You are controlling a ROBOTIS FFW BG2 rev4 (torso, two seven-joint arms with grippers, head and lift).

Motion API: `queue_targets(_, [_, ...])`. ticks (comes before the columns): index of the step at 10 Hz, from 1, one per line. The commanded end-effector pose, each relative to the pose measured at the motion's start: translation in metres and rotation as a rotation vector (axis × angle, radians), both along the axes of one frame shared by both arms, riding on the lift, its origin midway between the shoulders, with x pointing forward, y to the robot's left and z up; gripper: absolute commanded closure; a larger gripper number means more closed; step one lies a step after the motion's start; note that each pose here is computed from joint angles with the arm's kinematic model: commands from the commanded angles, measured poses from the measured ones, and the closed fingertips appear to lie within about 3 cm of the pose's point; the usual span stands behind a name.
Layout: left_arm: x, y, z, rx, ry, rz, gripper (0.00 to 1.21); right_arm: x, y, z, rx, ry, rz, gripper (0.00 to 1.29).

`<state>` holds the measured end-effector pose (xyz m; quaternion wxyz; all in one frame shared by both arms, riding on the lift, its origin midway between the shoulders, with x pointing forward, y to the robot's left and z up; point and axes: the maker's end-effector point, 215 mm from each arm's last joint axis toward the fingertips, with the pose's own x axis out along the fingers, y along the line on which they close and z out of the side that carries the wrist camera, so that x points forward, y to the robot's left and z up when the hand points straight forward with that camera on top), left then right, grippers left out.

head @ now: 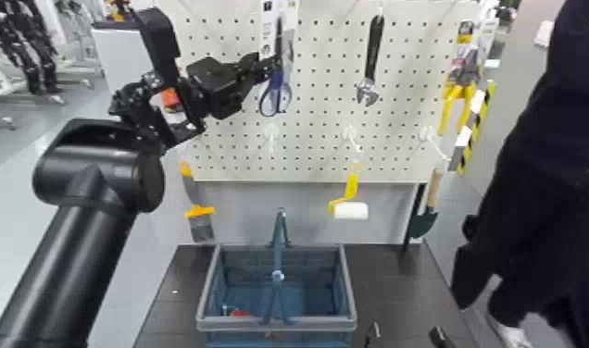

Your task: Put the blue scissors into the crate.

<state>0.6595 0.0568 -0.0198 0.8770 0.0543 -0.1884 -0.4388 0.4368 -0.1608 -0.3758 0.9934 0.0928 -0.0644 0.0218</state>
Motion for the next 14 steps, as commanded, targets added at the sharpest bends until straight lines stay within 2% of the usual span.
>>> queue_targets(1, [-0.015,-0.007,0.004,-0.014,-0.005,-0.019,1.12,0.0,0.0,-0.001,0.0,0.005,0.0,0.15])
queue_targets(4, [-0.027,-0.007,0.011,-0.027,-0.016,-0.024,1.12,0.001,0.001,-0.001,-0.002,0.004,0.001,0.15])
queue_targets(9, [-0.05,-0.011,-0.019,-0.047,0.066,-0.046,1.12,0.001,0.002,-0.003,-0.003,0.011,0.002,0.14])
queue_targets(12, [-0.059,-0.007,-0.055,-0.059,0.153,-0.037,1.12,0.001,0.003,-0.004,-0.006,0.014,0.005,0.14])
queue_targets(14, [-0.062,0.0,-0.094,-0.062,0.239,-0.022,1.14,0.001,0.003,-0.004,-0.004,0.014,0.005,0.14])
